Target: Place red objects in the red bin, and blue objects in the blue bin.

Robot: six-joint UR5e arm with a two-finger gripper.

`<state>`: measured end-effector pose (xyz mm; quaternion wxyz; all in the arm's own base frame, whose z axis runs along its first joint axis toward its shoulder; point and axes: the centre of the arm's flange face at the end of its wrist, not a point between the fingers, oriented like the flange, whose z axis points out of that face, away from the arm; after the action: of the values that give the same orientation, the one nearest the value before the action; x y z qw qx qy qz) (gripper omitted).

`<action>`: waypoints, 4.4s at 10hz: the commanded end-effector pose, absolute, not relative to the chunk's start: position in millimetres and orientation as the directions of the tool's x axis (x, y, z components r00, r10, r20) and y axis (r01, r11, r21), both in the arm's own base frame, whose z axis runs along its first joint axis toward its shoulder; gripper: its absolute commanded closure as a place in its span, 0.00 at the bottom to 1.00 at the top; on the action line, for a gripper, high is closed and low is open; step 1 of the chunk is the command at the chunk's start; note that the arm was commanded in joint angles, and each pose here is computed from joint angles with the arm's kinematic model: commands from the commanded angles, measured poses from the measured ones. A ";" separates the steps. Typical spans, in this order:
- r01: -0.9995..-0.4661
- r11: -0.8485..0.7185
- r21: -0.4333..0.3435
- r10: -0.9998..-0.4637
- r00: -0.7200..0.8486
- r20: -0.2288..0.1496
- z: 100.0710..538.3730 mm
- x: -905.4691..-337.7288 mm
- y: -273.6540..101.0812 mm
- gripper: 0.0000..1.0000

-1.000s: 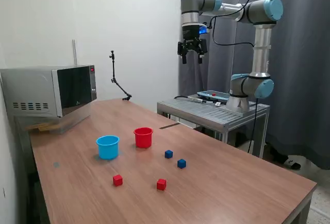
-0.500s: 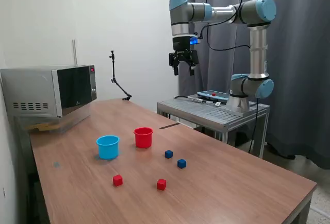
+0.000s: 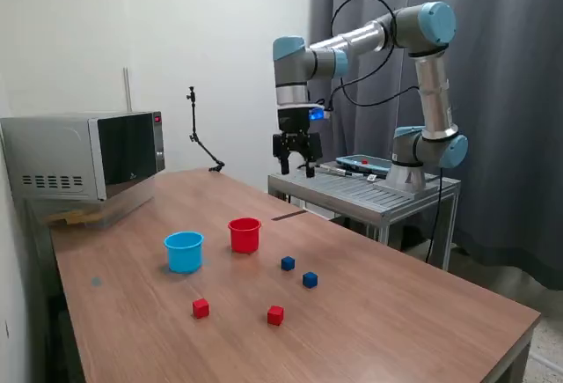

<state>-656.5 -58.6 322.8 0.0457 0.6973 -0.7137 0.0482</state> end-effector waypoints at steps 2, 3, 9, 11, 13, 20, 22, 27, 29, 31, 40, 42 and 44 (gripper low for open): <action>-0.997 0.032 -0.075 -0.990 -0.042 0.137 252.2 -659.2 -88.3 0.00; -0.998 0.034 -0.057 -0.989 -0.042 0.139 244.7 -656.5 -88.9 0.00; -0.997 0.058 -0.042 -0.990 -0.064 0.130 195.3 -674.2 -86.5 0.00; -0.997 0.063 -0.033 -0.991 -0.066 0.117 173.4 -680.3 -82.7 0.00; -0.996 0.072 -0.047 -0.991 -0.077 0.109 162.7 -681.8 -74.5 0.00; -0.992 0.090 -0.085 -0.989 -0.099 0.110 112.0 -685.7 -59.5 0.00; -0.992 0.086 -0.089 -0.989 -0.095 0.113 105.3 -685.8 -60.8 0.00; -0.996 -0.042 -0.073 -0.992 0.033 0.122 105.9 -686.2 -61.6 0.00; -0.996 -0.055 -0.076 -0.992 0.045 0.122 103.7 -685.0 -61.6 0.00; -0.996 -0.051 -0.070 -0.992 0.043 0.121 105.6 -687.0 -59.3 0.00; -0.997 -0.054 -0.054 -0.992 0.048 0.114 102.5 -700.4 -56.1 0.00; -0.997 -0.055 -0.059 -0.993 0.048 0.105 100.8 -699.6 -55.3 0.00; -0.997 -0.052 -0.064 -0.994 0.045 0.105 99.9 -698.8 -54.2 0.00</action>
<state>-699.3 -55.0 100.9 0.0147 0.7232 -0.6879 0.0590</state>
